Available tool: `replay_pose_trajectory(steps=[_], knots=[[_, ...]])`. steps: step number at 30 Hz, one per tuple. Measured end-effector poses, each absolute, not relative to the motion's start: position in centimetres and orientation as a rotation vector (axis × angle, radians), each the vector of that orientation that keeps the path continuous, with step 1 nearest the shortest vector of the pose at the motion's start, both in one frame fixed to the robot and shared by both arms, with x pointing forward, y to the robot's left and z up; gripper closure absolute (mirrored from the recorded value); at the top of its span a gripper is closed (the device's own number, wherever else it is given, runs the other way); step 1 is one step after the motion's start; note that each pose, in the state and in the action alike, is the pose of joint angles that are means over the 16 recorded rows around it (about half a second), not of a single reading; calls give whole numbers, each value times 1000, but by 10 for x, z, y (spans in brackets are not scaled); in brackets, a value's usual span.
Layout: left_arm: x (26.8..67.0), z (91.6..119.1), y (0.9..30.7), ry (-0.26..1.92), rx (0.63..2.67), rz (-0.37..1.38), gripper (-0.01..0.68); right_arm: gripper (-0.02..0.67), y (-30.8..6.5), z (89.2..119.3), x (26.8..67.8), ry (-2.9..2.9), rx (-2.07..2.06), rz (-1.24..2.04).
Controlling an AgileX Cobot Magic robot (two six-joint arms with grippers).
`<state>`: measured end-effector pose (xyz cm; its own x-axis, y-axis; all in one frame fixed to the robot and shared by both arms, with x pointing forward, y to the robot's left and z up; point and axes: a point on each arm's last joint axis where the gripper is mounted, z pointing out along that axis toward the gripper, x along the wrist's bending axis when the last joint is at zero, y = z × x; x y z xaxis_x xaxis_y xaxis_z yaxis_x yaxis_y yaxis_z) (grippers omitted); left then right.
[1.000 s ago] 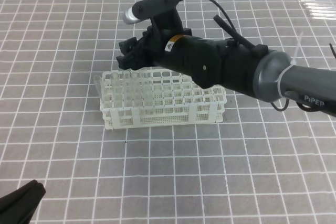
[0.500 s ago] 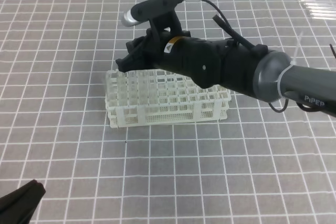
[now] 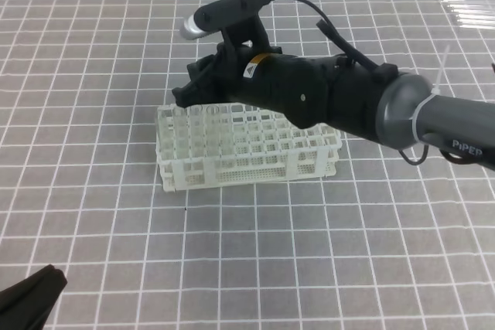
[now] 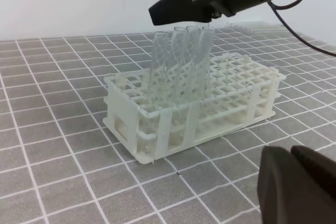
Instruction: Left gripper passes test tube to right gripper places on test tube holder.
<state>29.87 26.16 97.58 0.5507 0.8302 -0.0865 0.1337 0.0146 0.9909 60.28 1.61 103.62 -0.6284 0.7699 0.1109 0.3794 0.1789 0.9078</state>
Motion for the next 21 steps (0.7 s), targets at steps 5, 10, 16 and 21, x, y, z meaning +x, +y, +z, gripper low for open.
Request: replay_pose_trajectory(steps=[5,10,16,21], knots=[[299,975,262,873,1483,667,673,557,16,1036,602,2094,1088,1432],[299,975,262,873,1483,667,673,557,14,1033,602,2057,1088,1448],[299,975,262,873,1484,667,673,557,9,1028,600,1971,1077,1482],[299,976,262,872,1482,667,673,557,4,1022,597,1896,1060,1510]])
